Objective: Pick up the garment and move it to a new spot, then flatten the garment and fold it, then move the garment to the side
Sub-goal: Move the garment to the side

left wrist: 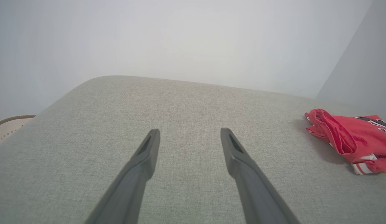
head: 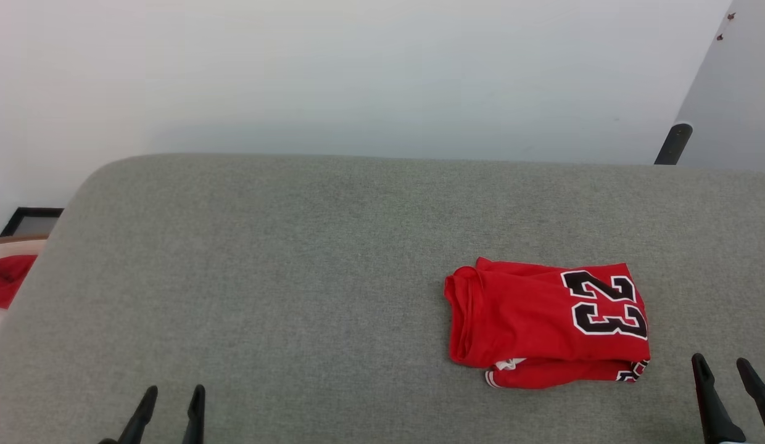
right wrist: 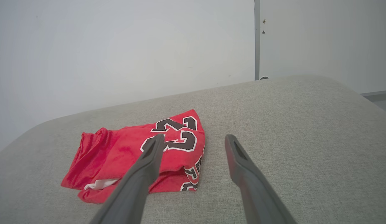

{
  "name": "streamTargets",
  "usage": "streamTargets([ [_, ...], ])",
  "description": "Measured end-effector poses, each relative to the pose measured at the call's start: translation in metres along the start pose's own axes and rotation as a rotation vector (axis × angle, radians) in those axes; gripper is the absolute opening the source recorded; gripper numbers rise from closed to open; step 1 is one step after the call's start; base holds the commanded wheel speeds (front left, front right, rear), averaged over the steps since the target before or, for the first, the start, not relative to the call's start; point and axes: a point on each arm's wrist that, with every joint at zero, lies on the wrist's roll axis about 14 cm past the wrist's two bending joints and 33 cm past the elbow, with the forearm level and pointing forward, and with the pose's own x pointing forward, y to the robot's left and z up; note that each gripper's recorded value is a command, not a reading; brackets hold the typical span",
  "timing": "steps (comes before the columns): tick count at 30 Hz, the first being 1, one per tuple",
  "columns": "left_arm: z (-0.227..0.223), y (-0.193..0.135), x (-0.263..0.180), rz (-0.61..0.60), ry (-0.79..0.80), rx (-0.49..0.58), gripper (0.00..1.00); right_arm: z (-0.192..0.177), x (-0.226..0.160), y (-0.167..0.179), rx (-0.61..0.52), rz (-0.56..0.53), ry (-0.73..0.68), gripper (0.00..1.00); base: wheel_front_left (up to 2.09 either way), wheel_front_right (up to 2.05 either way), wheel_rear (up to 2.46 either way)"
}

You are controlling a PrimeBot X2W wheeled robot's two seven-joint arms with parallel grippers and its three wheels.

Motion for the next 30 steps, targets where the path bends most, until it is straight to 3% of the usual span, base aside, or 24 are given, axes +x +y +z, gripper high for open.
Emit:
streamTargets([
  [16, 0.002, -0.007, 0.001, -0.015, -0.005, -0.012, 1.00, 0.000, 0.003, 0.008, 0.010, 0.005, 0.027, 1.00, 0.00, 0.00, 0.00],
  [25, -0.005, -0.022, 0.017, -0.047, 0.006, -0.044, 1.00, 0.035, 0.062, 0.028, -0.128, 0.090, 0.118, 1.00, 0.00, 0.00, 0.00],
  [30, -0.009, -0.026, 0.035, -0.067, 0.018, -0.047, 1.00, 0.018, 0.093, 0.014, -0.138, 0.059, 0.335, 1.00, 0.00, 0.00, 0.00],
])
